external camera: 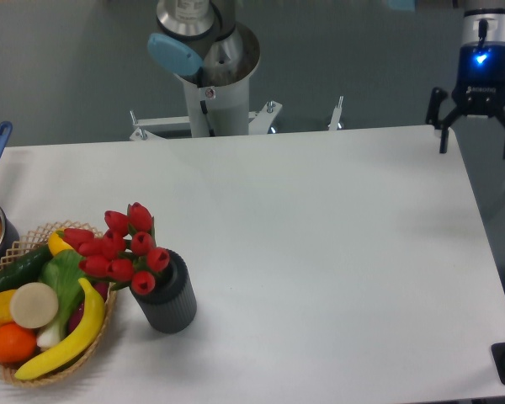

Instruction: Insert the flowers into the vase

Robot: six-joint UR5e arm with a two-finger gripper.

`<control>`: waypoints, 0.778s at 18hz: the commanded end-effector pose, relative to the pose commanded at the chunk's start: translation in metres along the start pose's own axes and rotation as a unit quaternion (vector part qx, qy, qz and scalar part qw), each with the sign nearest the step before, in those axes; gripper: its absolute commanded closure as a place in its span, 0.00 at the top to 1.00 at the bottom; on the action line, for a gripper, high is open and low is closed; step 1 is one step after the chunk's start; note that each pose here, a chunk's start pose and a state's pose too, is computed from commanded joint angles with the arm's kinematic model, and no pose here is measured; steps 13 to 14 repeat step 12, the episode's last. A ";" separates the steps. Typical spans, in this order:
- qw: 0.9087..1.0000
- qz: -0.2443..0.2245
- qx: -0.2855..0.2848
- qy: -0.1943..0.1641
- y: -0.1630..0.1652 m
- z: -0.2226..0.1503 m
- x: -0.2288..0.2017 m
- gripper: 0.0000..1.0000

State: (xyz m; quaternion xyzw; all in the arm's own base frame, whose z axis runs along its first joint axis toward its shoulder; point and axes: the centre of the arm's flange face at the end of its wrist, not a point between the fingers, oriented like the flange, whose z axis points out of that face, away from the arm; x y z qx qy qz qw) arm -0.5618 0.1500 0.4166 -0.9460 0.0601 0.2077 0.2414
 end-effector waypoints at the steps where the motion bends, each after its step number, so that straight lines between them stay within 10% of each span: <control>1: 1.000 0.002 -0.018 0.000 0.000 -0.005 0.001 1.00; 14: 0.982 0.129 -0.094 0.099 0.052 -0.056 0.004 1.00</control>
